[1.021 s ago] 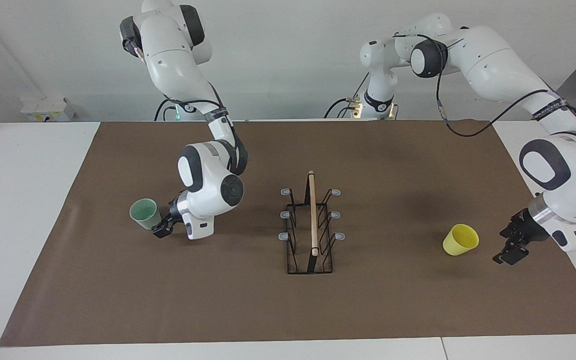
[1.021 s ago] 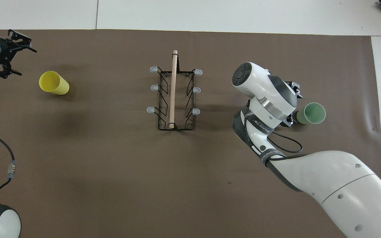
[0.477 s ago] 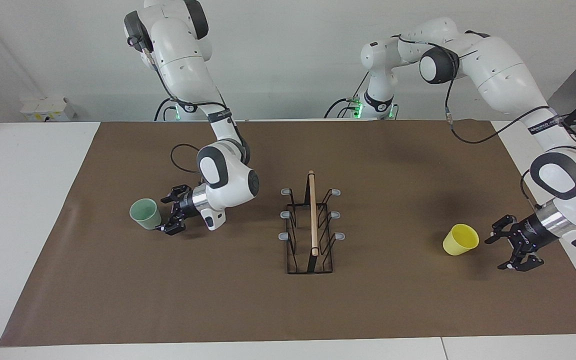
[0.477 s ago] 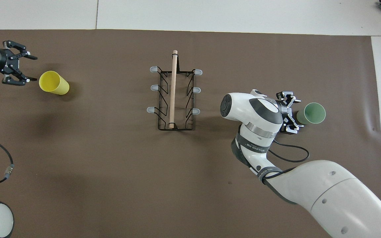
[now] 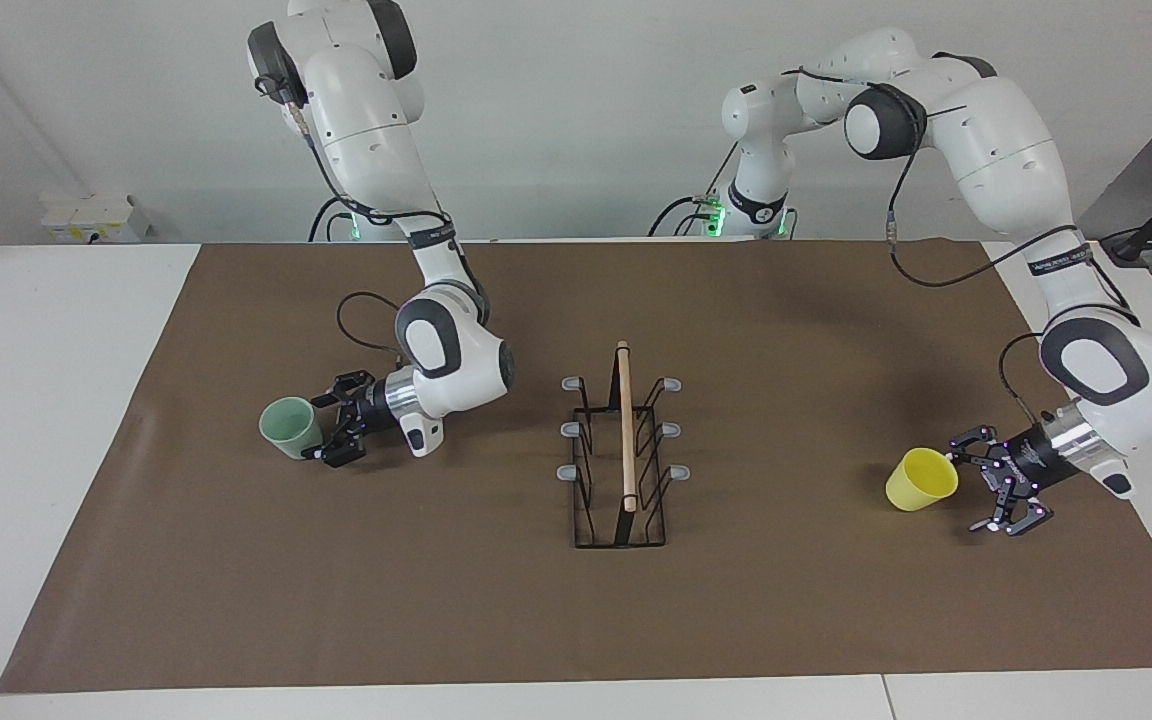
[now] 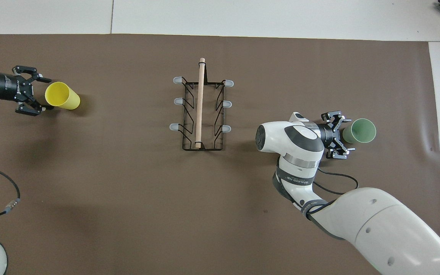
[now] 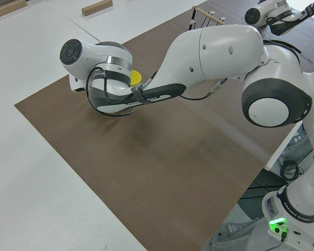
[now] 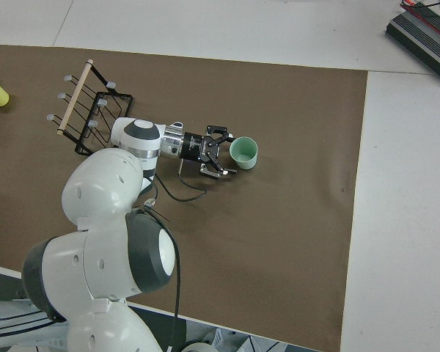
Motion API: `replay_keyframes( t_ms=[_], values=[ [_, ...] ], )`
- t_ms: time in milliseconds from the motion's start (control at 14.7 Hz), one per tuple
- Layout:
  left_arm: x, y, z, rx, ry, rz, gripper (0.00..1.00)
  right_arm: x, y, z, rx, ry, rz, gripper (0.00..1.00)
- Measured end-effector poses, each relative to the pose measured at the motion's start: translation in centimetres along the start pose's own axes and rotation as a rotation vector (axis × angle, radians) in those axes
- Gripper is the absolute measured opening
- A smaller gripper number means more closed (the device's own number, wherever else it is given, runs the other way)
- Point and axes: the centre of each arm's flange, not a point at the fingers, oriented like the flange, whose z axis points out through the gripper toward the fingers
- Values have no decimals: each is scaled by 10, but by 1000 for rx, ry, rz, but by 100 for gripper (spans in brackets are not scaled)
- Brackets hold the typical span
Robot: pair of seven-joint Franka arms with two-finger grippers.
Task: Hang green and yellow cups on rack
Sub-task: 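Close the left gripper on the yellow cup while the right gripper grasps the green cup, then lift the yellow cup with the left gripper while the right gripper lifts the green cup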
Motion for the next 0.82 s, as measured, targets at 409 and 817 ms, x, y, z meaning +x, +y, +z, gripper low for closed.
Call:
replay_keyframes(
  t_ms=[409,817],
  values=[
    [-6,-22,9,-12,-120,-80,100,5,2,12,-46,-43,5,98],
    [-5,-34,19,-36,-171,-130,100,4,3,11,-70,-57,14,68]
  ],
)
